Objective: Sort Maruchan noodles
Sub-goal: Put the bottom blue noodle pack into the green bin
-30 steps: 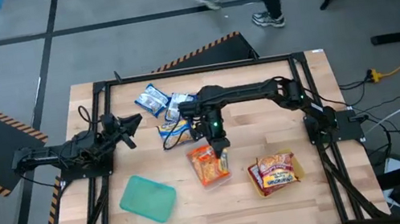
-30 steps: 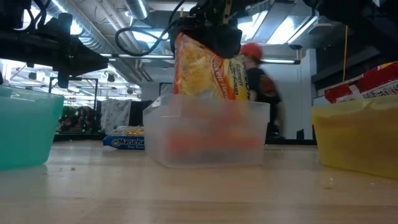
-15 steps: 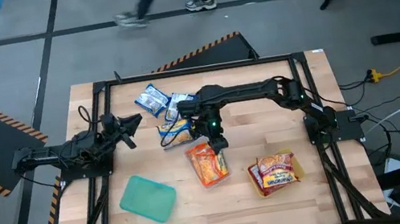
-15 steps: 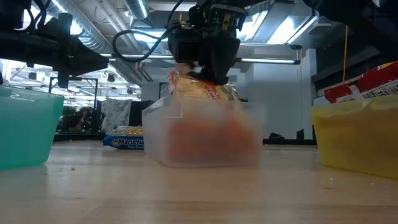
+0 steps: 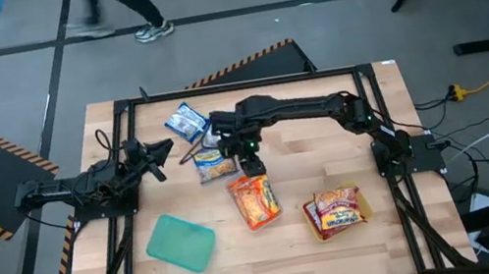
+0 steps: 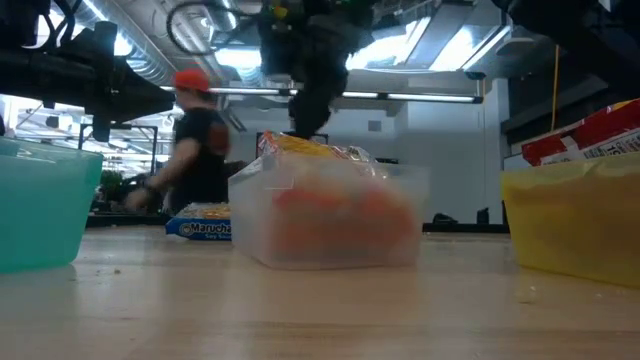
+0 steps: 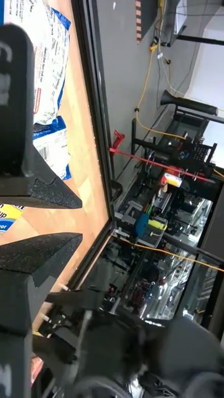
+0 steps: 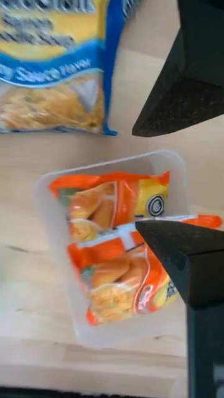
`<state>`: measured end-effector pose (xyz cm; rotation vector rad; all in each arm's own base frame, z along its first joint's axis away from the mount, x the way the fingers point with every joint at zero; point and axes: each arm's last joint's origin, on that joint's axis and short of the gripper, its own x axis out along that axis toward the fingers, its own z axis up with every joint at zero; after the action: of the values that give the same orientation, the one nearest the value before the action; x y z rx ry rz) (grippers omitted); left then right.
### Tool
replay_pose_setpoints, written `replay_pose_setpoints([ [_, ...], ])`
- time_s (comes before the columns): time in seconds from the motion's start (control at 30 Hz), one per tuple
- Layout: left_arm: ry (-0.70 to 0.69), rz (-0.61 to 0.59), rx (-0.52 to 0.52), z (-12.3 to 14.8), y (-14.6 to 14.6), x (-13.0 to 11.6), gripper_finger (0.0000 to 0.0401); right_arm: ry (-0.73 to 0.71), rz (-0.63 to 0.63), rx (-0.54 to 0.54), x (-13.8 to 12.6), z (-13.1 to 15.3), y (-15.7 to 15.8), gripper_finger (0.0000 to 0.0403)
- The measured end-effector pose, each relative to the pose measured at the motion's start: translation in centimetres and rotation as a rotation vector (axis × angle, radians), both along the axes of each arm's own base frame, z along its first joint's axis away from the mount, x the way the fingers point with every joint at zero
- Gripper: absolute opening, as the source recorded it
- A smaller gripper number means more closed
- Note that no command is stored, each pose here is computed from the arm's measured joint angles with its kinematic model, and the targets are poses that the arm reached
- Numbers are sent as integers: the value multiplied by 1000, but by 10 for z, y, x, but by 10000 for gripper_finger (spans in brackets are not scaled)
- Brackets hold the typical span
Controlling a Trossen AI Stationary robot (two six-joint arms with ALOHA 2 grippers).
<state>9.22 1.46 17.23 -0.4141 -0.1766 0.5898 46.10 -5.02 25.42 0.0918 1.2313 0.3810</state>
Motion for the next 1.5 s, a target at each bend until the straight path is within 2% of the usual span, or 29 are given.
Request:
replay_pose_setpoints([
  [0.17,0,0,0,0,0,0,66,-86,6,-36,4,23,2,215],
  [0.33,-3,1,0,0,0,0,66,-188,35,-86,11,33,6,215],
  [0.43,-4,2,-1,0,0,0,66,-243,34,-132,17,32,7,215],
  [0.6,-6,2,-1,1,0,0,66,-374,3,-251,35,11,3,222],
  [0.7,-7,2,-1,1,0,0,66,-466,-27,-300,44,3,0,245],
  [0.87,-7,1,-1,1,0,0,66,-579,-34,-331,52,-2,-1,311],
  [0.97,-8,9,-2,1,0,0,66,-585,-78,-398,53,-8,-4,344],
  [1.07,-8,30,-3,1,1,-1,66,-587,-111,-410,53,-15,-10,358],
  [1.2,-8,42,-4,1,1,-1,66,-553,-138,-373,51,-19,-15,360],
  [1.37,-16,77,-8,1,2,-1,66,-564,-148,-377,51,-15,-18,360],
  [1.5,-59,80,-15,5,2,-2,66,-472,-186,-362,51,-37,-32,360],
])
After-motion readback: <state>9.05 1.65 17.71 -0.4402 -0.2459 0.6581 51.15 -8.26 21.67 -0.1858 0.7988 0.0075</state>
